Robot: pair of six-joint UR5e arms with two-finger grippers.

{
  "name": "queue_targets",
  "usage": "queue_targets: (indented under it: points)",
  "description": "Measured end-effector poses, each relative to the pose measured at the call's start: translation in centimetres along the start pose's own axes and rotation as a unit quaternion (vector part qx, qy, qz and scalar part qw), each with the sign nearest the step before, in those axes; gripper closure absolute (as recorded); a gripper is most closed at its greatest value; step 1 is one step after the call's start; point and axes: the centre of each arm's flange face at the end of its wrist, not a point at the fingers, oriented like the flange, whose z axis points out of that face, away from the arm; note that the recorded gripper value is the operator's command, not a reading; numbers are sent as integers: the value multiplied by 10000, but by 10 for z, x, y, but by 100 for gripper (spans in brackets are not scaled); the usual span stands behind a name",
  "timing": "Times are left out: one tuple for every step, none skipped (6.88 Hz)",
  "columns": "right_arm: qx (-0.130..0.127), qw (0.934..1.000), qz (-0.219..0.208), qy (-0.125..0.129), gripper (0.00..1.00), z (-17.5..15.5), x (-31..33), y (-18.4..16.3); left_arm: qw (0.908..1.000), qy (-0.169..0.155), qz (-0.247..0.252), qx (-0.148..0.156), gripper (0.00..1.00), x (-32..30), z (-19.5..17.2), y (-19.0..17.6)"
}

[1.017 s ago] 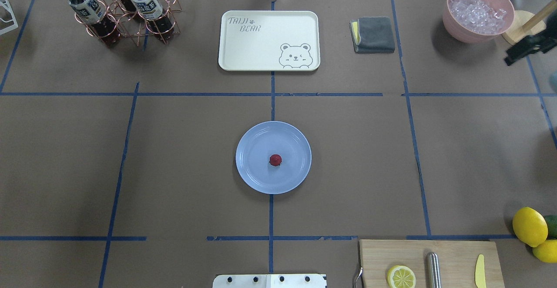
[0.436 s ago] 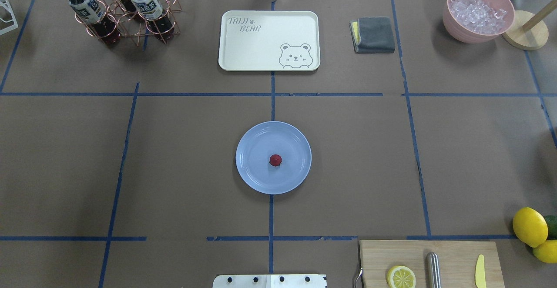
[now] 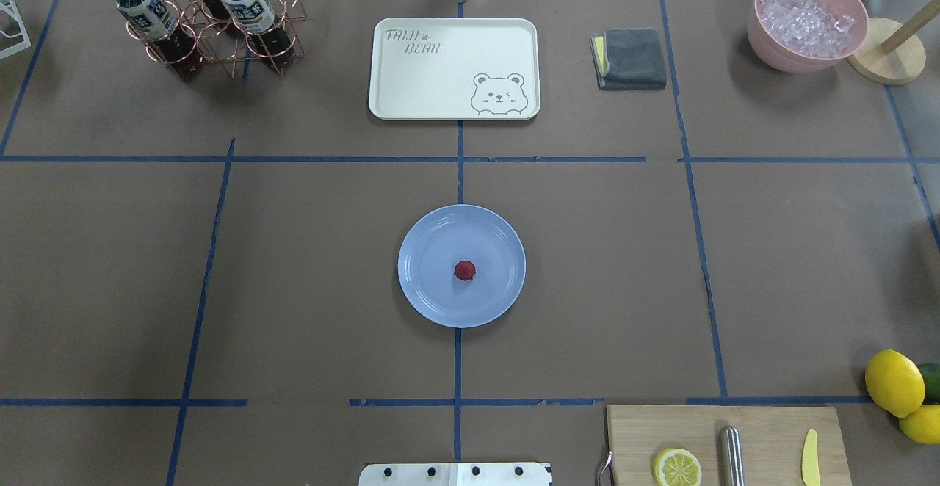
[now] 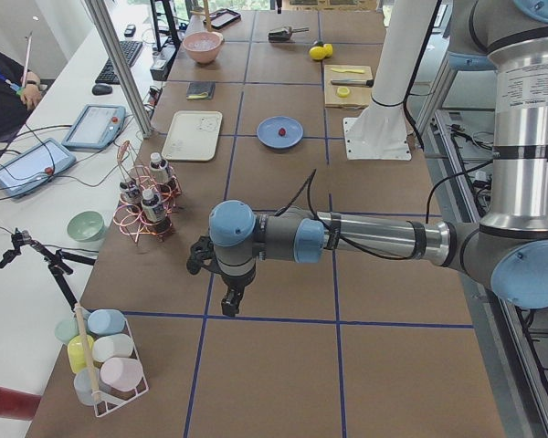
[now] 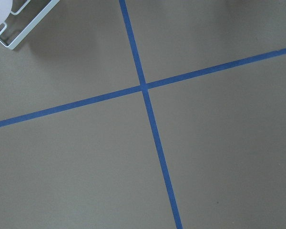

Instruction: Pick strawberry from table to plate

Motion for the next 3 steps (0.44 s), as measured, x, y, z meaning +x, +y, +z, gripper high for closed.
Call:
queue_targets:
  points:
    - [18,10000,14,-2,0,-1,1,1,10000,14,-2,0,0,0,0,0]
    - [22,10000,22,-5,0,-1,2,1,10000,20,-4,1,0,0,0,0]
    - [21,10000,29,-6,0,-1,2,1,10000,22,-5,3,0,0,0,0]
